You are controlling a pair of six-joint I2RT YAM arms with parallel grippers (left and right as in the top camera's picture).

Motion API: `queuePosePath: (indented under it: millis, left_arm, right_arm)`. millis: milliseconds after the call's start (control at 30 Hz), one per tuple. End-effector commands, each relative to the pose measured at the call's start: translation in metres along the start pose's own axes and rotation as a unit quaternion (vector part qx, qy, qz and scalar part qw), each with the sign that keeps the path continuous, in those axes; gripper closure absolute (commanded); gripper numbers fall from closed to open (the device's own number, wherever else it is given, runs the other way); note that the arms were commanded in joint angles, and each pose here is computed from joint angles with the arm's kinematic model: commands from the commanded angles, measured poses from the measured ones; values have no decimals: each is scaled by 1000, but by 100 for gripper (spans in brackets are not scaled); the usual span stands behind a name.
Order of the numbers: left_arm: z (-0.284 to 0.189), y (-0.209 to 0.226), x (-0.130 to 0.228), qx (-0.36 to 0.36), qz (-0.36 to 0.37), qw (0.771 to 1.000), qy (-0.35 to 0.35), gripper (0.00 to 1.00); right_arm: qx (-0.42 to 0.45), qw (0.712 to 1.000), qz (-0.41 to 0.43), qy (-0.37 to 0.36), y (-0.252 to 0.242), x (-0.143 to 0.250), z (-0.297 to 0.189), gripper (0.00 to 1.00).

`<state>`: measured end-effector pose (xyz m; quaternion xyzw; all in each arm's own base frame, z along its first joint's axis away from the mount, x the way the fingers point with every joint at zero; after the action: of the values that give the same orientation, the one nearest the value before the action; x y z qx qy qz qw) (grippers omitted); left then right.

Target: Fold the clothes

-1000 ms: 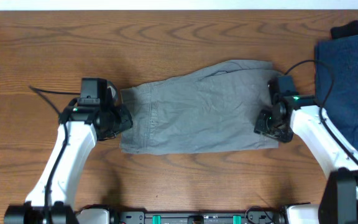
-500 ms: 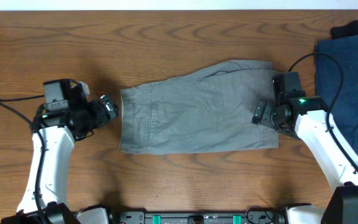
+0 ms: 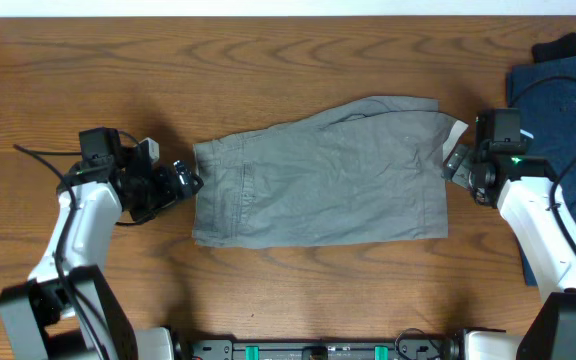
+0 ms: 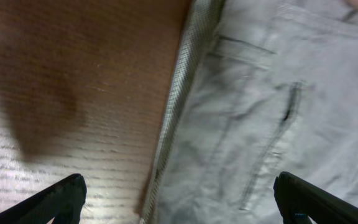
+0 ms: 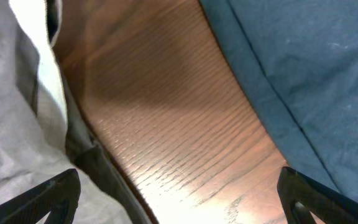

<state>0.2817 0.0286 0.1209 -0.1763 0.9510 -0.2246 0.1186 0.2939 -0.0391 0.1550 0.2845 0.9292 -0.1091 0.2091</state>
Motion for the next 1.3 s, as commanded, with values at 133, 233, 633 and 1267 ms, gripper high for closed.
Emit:
queuePosePath:
  millis: [133,233,633,1267]
  left_arm:
    - [6,5,0,-5,9,1000,6,2]
    - [6,3,1,-3,10,1000,9,2]
    - [22,-1,5,-3,20,999,33,2]
    - [45,-2,17,53,18,994,97,2]
  right_arm:
    - [8,1000,2,-14,-3,-6,-4,1]
    - [8,1000,2,-14,-3,-6,-4,1]
    - [8,1000,2,-14,-3,-6,-4,1]
    - [8,1000,2,-14,-3,-6,-4,1]
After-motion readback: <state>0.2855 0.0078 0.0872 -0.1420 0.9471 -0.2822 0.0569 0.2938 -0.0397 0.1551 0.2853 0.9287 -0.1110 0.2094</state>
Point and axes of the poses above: each gripper's point midway between its finger pads, its own z axis out along the fingers, its own y axis along the line the jaws close on, x = y × z, the point moved 8 cm from there along -z, back along the fingers
